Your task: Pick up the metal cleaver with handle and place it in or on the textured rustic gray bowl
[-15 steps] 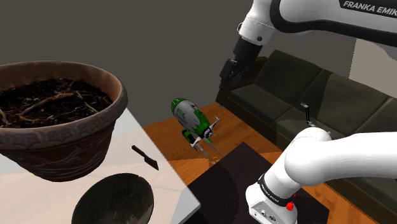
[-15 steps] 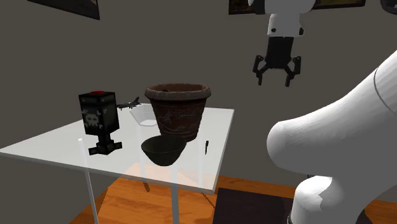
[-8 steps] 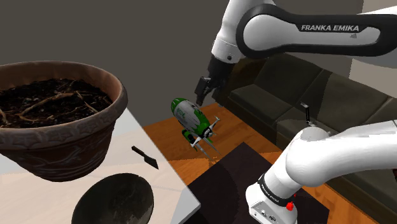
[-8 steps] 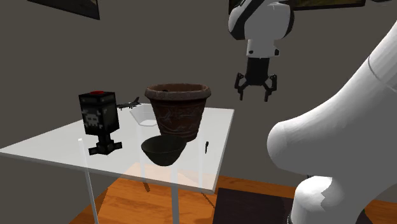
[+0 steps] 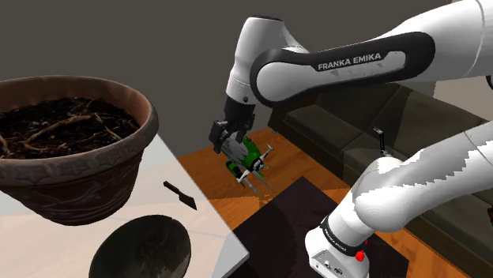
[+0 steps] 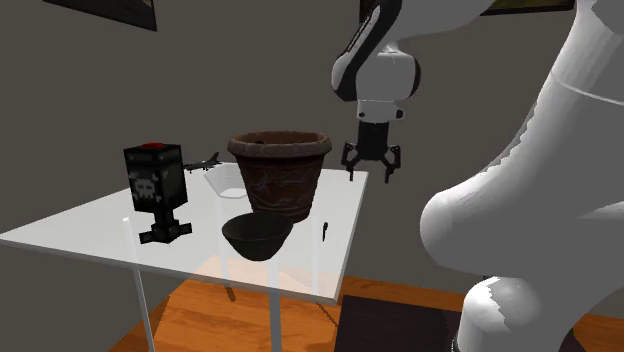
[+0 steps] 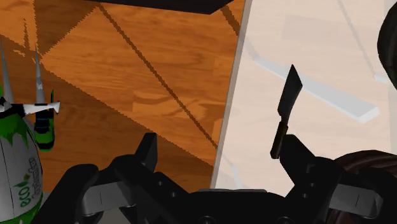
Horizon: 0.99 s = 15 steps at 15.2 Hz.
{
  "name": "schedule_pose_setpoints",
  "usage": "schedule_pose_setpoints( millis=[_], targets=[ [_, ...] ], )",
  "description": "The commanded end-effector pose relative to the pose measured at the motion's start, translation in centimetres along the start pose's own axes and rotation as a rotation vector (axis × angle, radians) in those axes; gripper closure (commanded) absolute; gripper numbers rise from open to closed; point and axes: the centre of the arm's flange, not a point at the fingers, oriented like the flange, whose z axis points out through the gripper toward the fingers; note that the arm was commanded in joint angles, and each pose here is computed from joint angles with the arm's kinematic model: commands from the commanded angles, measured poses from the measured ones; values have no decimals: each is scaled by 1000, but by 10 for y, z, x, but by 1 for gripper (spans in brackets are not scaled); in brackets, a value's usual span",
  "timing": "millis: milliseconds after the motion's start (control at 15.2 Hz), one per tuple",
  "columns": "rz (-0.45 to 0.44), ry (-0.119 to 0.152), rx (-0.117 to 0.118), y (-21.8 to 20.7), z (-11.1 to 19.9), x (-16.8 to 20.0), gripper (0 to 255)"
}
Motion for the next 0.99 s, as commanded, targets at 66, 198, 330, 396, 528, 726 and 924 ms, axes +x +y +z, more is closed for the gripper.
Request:
schedule_pose_setpoints(
  millis=[66, 198, 330, 396, 528, 726, 924],
  targets=[
    [-8, -7, 1, -24, 31, 11, 0],
    [-13, -12, 1, -41, 50, 19, 0],
    [-19, -17, 1, -57, 70, 27, 0],
    [-21, -20, 0, -65, 80, 31, 0],
    [-27, -25, 0, -81, 99, 38, 0],
    [-35, -33, 0, -106, 129, 49, 0],
    [-39, -37, 0, -118, 149, 54, 0]
  ],
)
